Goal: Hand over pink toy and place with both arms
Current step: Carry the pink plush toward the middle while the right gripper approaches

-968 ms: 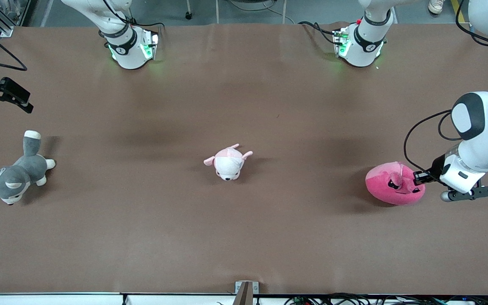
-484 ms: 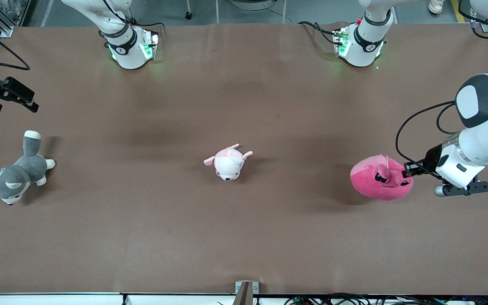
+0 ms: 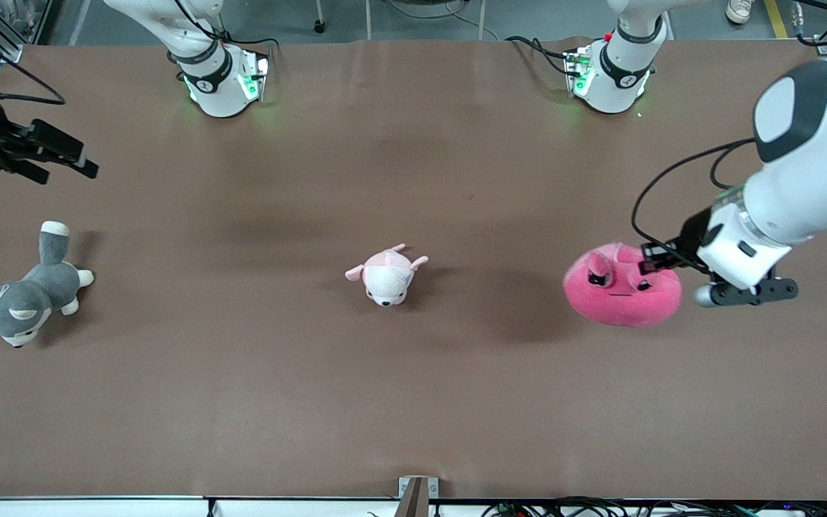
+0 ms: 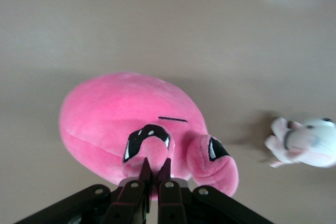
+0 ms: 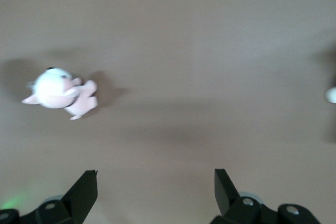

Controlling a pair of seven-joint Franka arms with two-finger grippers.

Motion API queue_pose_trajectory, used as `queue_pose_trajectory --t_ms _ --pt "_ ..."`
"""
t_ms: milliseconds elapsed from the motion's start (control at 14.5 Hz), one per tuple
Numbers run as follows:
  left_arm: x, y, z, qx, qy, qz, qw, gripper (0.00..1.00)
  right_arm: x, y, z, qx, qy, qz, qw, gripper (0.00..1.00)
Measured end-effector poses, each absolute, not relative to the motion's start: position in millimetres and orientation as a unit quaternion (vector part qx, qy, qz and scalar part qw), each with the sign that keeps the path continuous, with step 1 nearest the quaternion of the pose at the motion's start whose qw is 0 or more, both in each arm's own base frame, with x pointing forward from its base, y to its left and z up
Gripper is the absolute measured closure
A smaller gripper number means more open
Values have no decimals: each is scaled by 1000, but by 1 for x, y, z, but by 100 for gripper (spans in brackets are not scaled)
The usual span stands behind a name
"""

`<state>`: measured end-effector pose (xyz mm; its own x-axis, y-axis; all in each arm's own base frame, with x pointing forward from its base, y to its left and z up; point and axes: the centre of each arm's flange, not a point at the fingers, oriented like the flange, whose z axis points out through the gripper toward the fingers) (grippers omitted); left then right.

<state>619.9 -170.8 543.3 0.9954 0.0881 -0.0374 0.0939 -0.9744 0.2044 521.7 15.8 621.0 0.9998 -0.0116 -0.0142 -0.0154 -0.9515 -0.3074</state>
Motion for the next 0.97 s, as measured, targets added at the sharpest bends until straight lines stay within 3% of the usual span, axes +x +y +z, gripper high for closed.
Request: queue_pose_trajectory --t_ms 346,415,484,622,968 --pt "580 -270 582 991 27 -12 132 93 534 80 606 -956 -16 36 289 8" --pt "571 -290 586 990 34 -14 134 93 537 88 603 -948 -15 42 315 15" --pt "561 -310 590 990 44 -18 136 93 540 92 600 -941 -13 48 333 15" --pt "540 -348 600 987 74 -23 142 93 544 104 592 -933 -15 60 354 26" --pt "493 -430 621 972 151 -25 179 93 542 167 587 -918 -15 84 388 31"
